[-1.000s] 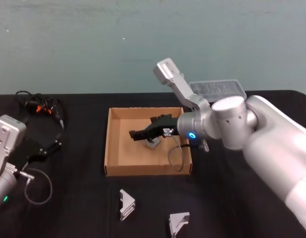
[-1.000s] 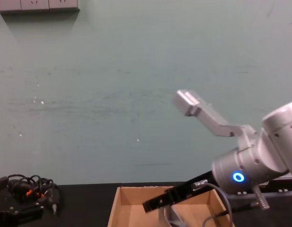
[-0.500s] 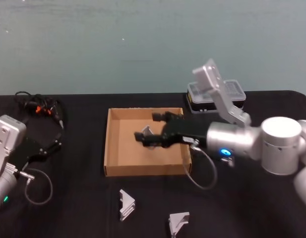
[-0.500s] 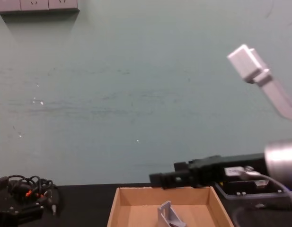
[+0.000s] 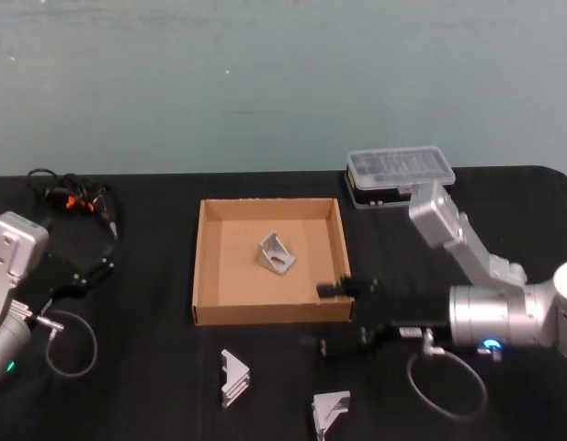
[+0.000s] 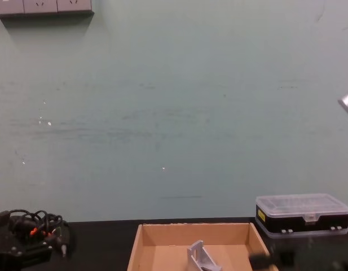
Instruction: Use one hand to pick up the angle iron from the table and place it into the box.
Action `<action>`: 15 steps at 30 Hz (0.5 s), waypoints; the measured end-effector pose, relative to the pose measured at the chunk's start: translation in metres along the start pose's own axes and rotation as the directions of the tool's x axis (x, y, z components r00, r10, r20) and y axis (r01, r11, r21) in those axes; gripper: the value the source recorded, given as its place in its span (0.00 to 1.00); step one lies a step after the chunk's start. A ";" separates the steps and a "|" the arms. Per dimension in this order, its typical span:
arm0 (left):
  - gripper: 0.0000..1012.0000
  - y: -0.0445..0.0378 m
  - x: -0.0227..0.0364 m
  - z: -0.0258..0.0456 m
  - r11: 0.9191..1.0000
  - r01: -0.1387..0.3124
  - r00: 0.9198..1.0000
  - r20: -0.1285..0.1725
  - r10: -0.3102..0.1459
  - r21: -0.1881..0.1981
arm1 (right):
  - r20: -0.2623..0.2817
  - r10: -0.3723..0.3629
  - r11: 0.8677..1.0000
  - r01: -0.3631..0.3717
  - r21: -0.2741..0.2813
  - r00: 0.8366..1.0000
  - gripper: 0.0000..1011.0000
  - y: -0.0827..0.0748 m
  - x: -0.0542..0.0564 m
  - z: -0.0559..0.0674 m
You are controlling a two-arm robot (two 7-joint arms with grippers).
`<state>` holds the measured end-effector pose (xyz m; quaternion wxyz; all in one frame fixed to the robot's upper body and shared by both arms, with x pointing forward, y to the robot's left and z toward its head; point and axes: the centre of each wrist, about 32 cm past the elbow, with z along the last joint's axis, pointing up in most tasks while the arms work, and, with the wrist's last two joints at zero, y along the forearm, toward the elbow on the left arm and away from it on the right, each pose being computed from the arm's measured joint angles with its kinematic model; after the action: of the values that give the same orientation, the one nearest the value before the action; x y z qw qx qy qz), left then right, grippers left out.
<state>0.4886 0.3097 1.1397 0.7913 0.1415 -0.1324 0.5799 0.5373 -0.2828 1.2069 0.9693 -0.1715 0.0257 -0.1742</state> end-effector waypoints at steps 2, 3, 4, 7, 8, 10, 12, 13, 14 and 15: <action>0.99 0.0000 0.0000 0.0000 1.000 0.000 1.000 0.000 0.000 0.000 | 0.014 0.036 0.999 -0.035 -0.022 0.999 0.99 -0.003 0.000 -0.005; 0.99 0.0000 0.0000 0.0000 1.000 0.000 1.000 0.000 0.000 0.000 | 0.025 0.070 0.996 -0.069 -0.048 0.997 0.99 -0.005 -0.001 -0.012; 0.99 0.0000 0.0000 0.0000 1.000 0.000 1.000 0.000 0.000 0.000 | 0.029 0.084 0.995 -0.083 -0.060 0.996 0.99 -0.005 -0.001 -0.015; 0.99 0.0000 0.0000 0.0000 1.000 0.000 1.000 0.000 0.000 0.000 | 0.038 0.133 0.987 -0.129 -0.097 0.990 0.99 -0.008 -0.001 -0.024; 0.99 0.0000 0.0000 0.0000 1.000 0.000 1.000 0.000 0.000 0.000 | 0.039 0.157 0.982 -0.151 -0.112 0.987 0.99 -0.009 -0.001 -0.028; 0.99 0.0000 0.0000 0.0000 1.000 0.000 1.000 0.000 0.000 0.000 | 0.039 0.179 0.977 -0.173 -0.126 0.983 0.99 -0.009 -0.001 -0.032; 0.99 0.0000 0.0000 0.0000 1.000 0.000 1.000 0.000 0.000 0.000 | 0.040 0.198 0.971 -0.191 -0.140 0.979 0.99 -0.009 0.000 -0.035; 0.99 0.0000 0.0000 0.0000 1.000 0.000 1.000 0.000 0.000 0.000 | 0.042 0.213 0.967 -0.204 -0.154 0.976 0.99 -0.009 0.000 -0.037; 0.99 0.0000 0.0000 0.0000 1.000 0.000 1.000 0.000 0.000 0.000 | 0.041 0.217 0.965 -0.208 -0.161 0.975 0.99 -0.009 0.000 -0.039; 0.99 0.0000 0.0000 0.0000 1.000 0.000 1.000 0.000 0.000 0.000 | 0.041 0.225 0.961 -0.215 -0.171 0.973 0.99 -0.008 0.000 -0.041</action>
<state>0.4886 0.3097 1.1398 0.7913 0.1415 -0.1325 0.5799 0.5300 -0.3028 1.1715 0.9654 -0.2526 0.0301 -0.0572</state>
